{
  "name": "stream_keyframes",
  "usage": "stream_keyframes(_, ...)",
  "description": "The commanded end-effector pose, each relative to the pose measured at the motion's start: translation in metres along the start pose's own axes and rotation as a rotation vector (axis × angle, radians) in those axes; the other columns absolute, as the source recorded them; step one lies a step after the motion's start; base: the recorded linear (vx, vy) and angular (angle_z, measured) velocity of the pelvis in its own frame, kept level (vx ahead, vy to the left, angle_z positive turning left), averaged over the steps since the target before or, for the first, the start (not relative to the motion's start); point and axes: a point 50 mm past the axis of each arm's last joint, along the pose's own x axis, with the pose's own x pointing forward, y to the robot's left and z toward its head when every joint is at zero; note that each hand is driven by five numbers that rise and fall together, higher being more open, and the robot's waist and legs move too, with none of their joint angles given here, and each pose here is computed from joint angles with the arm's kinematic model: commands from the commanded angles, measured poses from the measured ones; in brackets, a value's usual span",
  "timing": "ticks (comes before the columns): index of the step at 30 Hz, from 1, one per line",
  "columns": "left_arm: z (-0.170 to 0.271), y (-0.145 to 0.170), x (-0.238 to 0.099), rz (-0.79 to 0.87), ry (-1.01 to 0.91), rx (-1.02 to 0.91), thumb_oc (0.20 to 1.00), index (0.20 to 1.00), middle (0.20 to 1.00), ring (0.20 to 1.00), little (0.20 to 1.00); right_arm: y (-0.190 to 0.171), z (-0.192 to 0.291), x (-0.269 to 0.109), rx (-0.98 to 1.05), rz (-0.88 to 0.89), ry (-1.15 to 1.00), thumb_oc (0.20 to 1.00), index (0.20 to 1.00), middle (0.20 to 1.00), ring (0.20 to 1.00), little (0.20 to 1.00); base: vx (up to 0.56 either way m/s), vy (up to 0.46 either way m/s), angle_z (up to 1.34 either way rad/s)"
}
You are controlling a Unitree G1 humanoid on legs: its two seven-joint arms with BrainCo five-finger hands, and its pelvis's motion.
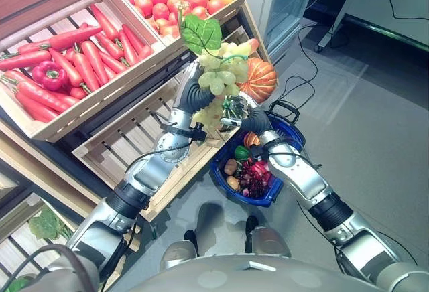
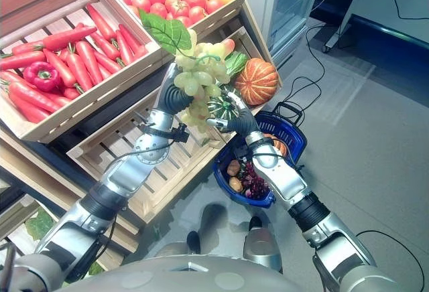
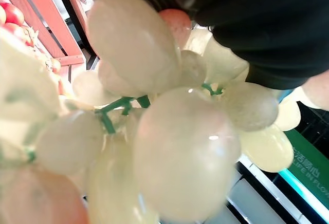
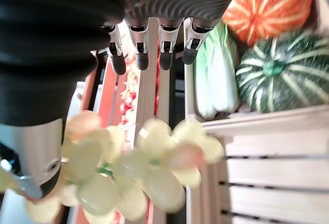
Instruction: Pick up fruits and vegetables into the basket
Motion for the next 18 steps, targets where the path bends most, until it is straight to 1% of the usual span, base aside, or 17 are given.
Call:
stream_keyframes(1, 0.041, 0.006, 0.024, 0.032, -0.197, -0.062, 0.200, 0.200, 0.200, 0.200, 0.200, -0.001, 0.038, 0.012, -0.065, -0.016, -0.166, 1.000, 1.000, 1.000, 1.000, 1.000, 0.00, 0.000, 0.00)
stream_keyframes(4, 0.043, 0.005, 0.027, 0.038, -0.195, -0.071, 0.200, 0.200, 0.200, 0.200, 0.200, 0.001, 0.037, 0.014, -0.064, 0.015, -0.143, 1.000, 1.000, 1.000, 1.000, 1.000, 0.00, 0.000, 0.00)
stream_keyframes(10, 0.046, 0.000, 0.029, 0.031, -0.197, -0.086, 0.200, 0.200, 0.200, 0.200, 0.200, 0.020, 0.028, 0.017, 0.046, 0.115, -0.055, 1.000, 1.000, 1.000, 1.000, 1.000, 0.00, 0.000, -0.03)
stream_keyframes(18, 0.047, -0.007, 0.031, 0.050, -0.190, -0.077, 0.200, 0.200, 0.200, 0.200, 0.200, 0.028, 0.023, 0.020, 0.059, 0.089, -0.029, 1.000, 1.000, 1.000, 1.000, 1.000, 0.00, 0.000, 0.00)
